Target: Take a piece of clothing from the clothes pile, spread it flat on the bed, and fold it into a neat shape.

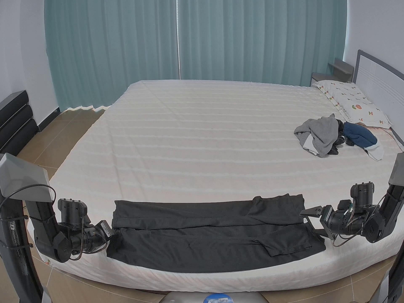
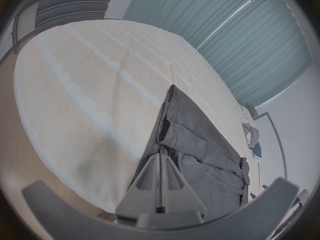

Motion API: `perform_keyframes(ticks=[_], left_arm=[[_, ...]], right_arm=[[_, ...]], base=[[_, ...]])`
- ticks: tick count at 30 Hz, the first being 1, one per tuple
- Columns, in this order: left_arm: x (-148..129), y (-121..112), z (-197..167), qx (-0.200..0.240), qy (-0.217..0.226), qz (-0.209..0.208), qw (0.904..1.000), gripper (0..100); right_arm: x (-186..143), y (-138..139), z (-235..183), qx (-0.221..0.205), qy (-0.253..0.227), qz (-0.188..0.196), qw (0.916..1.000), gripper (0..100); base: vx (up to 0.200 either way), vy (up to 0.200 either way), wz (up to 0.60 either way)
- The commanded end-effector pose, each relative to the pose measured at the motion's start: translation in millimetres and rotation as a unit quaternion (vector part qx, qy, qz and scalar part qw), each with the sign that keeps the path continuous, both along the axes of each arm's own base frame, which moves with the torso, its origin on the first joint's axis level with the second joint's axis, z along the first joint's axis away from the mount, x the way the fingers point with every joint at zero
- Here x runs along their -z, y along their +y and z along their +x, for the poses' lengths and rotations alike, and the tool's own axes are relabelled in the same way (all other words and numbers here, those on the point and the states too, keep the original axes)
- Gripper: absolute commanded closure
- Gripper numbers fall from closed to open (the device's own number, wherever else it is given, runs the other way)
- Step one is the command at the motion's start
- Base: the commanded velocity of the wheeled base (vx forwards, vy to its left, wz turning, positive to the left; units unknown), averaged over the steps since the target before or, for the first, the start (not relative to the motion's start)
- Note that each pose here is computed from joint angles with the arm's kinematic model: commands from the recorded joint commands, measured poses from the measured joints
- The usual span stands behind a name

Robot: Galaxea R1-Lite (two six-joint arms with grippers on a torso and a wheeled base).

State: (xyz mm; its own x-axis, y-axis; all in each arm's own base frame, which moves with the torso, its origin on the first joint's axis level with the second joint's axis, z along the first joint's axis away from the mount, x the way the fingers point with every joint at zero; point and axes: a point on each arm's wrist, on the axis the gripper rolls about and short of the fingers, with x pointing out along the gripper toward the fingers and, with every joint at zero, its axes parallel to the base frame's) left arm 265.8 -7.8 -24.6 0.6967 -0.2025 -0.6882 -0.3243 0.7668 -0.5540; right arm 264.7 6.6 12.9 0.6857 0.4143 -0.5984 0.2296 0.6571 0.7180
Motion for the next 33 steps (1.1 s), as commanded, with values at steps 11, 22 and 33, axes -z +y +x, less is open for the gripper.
perform_keyframes(ticks=[11, 22, 33], left_arm=[[-7.3, -6.7, 2.3, 0.012, -0.015, -0.008, 0.9998, 0], [-4.6, -13.0, 5.6, 0.035, -0.019, -0.019, 0.999, 0], [5.1, -13.7, 5.9, 0.036, -0.016, -0.015, 0.9991, 100]], right_arm=[[0.9, 0.1, 0.1, 0.0, 0.002, 0.0, 1.0, 0], [1.8, 7.0, -0.4, -0.013, 0.003, 0.001, 0.9999, 0], [1.7, 7.0, -0.3, -0.012, 0.003, 0.001, 0.9999, 0]], base=[[0.0, 0.0, 0.0], [0.0, 0.0, 0.0], [0.0, 0.0, 0.0]])
